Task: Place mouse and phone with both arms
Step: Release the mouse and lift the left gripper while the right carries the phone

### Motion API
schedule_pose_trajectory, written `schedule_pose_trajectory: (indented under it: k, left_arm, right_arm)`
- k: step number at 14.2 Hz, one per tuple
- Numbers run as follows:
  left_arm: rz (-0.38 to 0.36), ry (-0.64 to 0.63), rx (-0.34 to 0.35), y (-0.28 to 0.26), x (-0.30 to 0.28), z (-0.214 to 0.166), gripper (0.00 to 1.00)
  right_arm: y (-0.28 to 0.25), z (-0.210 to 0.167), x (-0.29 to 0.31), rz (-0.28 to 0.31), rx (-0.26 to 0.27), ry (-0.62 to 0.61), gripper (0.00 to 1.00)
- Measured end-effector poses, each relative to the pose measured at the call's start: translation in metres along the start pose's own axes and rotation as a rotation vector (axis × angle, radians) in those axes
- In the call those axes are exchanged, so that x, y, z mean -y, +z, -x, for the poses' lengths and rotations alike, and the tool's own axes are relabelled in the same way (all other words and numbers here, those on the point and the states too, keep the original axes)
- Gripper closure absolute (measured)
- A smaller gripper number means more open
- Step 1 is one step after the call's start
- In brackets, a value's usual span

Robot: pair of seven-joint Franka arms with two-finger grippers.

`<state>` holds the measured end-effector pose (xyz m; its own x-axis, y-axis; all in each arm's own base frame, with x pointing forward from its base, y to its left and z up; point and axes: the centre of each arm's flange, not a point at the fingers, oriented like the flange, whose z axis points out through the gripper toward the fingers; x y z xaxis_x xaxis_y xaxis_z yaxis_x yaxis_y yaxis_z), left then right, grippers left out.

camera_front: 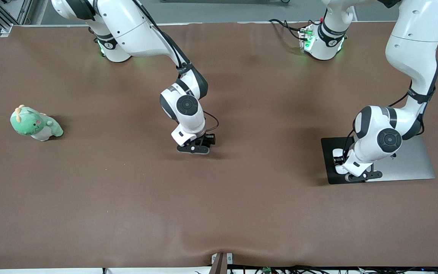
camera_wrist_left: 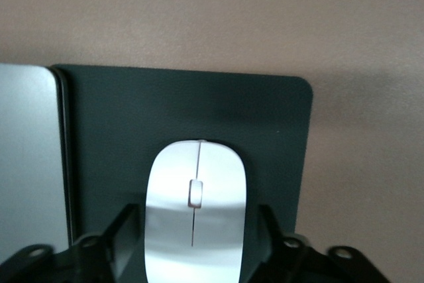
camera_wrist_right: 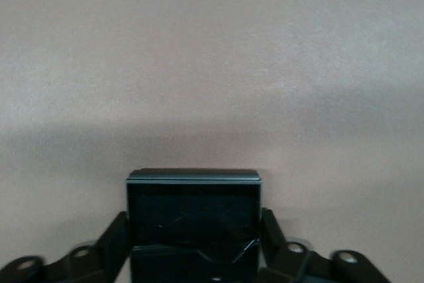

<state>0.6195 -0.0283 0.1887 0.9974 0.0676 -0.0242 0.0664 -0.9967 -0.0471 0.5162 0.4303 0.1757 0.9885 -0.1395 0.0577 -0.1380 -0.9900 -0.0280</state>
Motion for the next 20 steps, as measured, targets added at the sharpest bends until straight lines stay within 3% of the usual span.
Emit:
schedule_pose_trajectory:
  k: [1,2,5,9,13,16,20]
  left_arm:
    - [0.001,0.029,-0.006,-0.002,0.000,-0.001,0.04]
    - [0.001,0.048,-0.015,-0.006,0.000,-0.003,0.00]
    - [0.003,0.064,-0.065,-0.036,-0.002,-0.011,0.00]
    - [0.022,0.095,-0.141,-0.097,-0.028,-0.011,0.00]
    - [0.075,0.087,-0.184,-0.159,-0.052,-0.002,0.00]
    - [0.091,0.087,-0.188,-0.217,-0.064,0.013,0.00]
    - [0.084,0.083,-0.154,-0.295,-0.064,0.025,0.00]
  right_arm:
    - [0.000,0.000,0.000,0.002,0.001,0.030,0.20]
    - [0.000,0.000,-0.001,0.009,0.005,0.048,0.20]
    - [-0.025,-0.019,-0.015,0.061,0.036,0.085,0.20]
    - [-0.119,-0.067,-0.067,0.089,0.069,0.131,0.20]
    - [-0.182,-0.109,-0.162,0.133,0.166,0.076,0.20]
    - [-0.212,-0.137,-0.242,0.123,0.217,0.016,0.20]
    - [-0.240,-0.163,-0.357,0.083,0.235,-0.033,0.20]
